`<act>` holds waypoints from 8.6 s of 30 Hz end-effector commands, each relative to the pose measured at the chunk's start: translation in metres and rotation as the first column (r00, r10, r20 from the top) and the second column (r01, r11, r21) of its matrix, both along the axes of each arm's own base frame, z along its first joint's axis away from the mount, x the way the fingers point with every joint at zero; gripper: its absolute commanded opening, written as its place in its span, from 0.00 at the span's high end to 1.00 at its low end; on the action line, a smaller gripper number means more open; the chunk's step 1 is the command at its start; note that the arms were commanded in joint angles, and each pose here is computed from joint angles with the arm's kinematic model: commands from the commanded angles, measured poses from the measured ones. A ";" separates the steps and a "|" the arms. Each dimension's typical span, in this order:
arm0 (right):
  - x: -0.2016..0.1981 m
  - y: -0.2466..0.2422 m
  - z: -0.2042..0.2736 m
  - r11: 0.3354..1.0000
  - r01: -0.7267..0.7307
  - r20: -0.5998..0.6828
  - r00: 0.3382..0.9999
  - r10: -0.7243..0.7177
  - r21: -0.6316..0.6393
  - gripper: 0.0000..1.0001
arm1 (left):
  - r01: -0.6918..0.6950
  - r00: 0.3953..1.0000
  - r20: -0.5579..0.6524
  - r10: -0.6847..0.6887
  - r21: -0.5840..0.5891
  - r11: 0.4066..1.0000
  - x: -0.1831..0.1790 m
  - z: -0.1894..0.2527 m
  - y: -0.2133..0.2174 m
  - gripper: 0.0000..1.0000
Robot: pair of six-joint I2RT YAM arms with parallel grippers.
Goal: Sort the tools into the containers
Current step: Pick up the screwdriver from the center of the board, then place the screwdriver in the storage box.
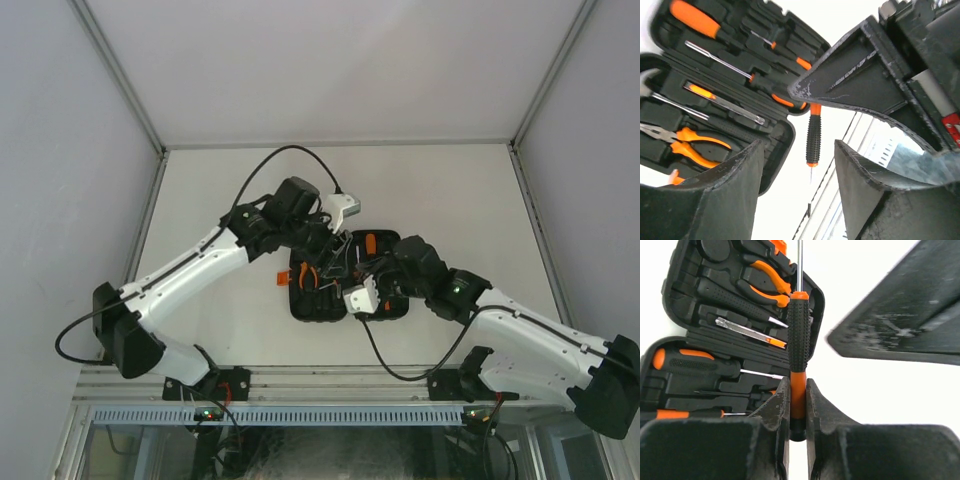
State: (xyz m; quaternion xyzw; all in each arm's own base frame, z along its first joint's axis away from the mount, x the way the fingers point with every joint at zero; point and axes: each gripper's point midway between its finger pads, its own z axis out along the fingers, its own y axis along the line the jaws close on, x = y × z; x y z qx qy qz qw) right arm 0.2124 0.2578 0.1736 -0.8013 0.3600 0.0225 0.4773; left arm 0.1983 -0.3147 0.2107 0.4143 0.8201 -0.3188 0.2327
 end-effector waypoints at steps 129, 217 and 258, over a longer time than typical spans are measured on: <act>0.034 -0.088 -0.047 -0.108 0.953 -0.886 -0.304 -0.351 -0.284 1.00 | -0.585 0.773 0.022 0.635 -0.364 0.725 0.107 0.060 0.074 0.34; 0.032 -0.103 -0.122 -0.198 0.847 -0.661 -0.513 -0.547 -0.493 0.89 | -0.593 0.787 -0.036 0.615 -0.318 0.740 0.110 0.039 0.069 0.36; 0.048 -0.074 -0.113 -0.082 0.857 -0.698 -0.465 -0.544 -0.508 0.86 | -0.773 0.627 -0.088 0.774 -0.200 0.603 0.128 0.000 0.125 0.36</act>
